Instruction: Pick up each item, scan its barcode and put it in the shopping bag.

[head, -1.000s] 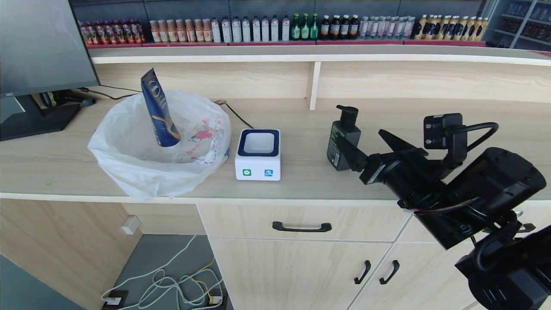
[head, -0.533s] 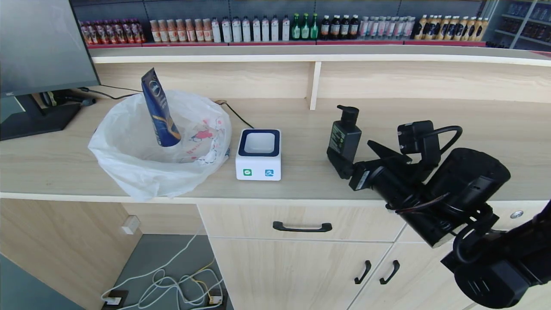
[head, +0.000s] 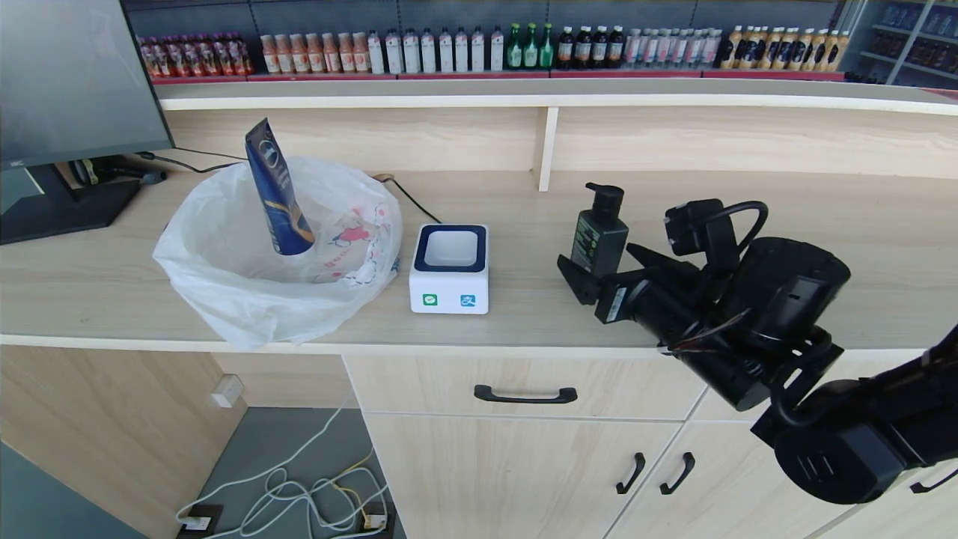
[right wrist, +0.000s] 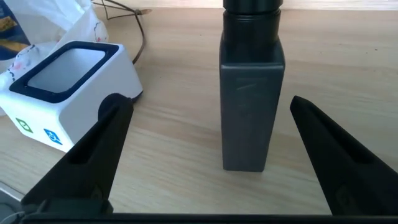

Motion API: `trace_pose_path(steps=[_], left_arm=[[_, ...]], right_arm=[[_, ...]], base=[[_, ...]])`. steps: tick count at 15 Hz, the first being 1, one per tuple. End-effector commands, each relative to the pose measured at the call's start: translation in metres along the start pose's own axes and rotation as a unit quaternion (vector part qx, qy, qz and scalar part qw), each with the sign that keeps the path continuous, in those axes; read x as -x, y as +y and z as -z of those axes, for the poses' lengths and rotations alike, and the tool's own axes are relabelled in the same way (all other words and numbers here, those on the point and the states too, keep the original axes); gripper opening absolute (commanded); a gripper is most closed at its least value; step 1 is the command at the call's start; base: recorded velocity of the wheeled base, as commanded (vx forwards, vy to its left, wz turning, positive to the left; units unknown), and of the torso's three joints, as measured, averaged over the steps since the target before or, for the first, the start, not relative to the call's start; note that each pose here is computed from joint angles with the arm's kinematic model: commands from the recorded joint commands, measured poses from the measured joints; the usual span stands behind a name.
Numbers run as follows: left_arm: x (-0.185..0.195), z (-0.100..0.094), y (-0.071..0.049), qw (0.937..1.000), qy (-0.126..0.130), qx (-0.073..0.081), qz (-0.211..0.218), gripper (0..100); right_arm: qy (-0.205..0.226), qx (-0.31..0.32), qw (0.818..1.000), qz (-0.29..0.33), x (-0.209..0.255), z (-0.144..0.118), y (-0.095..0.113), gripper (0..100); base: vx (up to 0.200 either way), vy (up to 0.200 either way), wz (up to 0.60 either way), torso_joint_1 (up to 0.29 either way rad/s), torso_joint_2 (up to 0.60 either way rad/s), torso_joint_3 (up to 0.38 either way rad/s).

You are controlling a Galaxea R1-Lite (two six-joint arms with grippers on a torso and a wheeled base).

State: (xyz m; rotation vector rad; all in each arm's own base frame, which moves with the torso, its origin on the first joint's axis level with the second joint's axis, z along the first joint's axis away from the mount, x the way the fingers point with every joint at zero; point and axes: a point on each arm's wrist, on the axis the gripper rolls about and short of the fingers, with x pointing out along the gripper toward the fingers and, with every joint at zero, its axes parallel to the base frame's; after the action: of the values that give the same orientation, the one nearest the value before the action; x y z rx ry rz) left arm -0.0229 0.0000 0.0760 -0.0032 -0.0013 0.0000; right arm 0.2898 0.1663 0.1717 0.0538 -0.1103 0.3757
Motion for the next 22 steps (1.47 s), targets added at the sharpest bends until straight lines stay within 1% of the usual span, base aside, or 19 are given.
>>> trace_pose_path(steps=[1,4,5,8,12,15,22], left_arm=[[0.000,0.000,0.000,1.0000,0.000,0.000,0.000,100],[0.000,0.000,0.000,1.0000,0.000,0.001,0.000,100],[0.000,0.000,0.000,1.0000,0.001,0.001,0.000,100],[0.000,0.000,0.000,1.0000,0.000,0.001,0.000,100],[0.000,0.000,0.000,1.0000,0.000,0.001,0.000,100],[0.000,0.000,0.000,1.0000,0.000,0.001,0.000,100],[0.000,0.000,0.000,1.0000,0.000,0.001,0.000,100]], right_arm=[[0.004,0.001,1.000,0.001,-0.006,-0.005,0.001,100],[0.006,0.000,1.000,0.003,-0.020,-0.009,0.001,100],[0.007,0.000,1.000,0.009,-0.033,-0.008,-0.001,100],[0.011,0.004,1.000,0.025,-0.047,0.001,-0.012,100],[0.013,0.006,0.999,0.031,-0.059,0.010,-0.012,100],[0.006,0.008,0.999,0.039,-0.067,0.011,-0.017,100],[0.000,0.007,0.999,0.041,-0.067,0.007,-0.019,100]], base=[[0.000,0.000,0.00,0.000,0.00,0.000],[0.000,0.000,0.00,0.000,0.00,0.000],[0.000,0.000,0.00,0.000,0.00,0.000],[0.000,0.000,0.00,0.000,0.00,0.000],[0.000,0.000,0.00,0.000,0.00,0.000],[0.000,0.000,0.00,0.000,0.00,0.000],[0.000,0.000,0.00,0.000,0.00,0.000]])
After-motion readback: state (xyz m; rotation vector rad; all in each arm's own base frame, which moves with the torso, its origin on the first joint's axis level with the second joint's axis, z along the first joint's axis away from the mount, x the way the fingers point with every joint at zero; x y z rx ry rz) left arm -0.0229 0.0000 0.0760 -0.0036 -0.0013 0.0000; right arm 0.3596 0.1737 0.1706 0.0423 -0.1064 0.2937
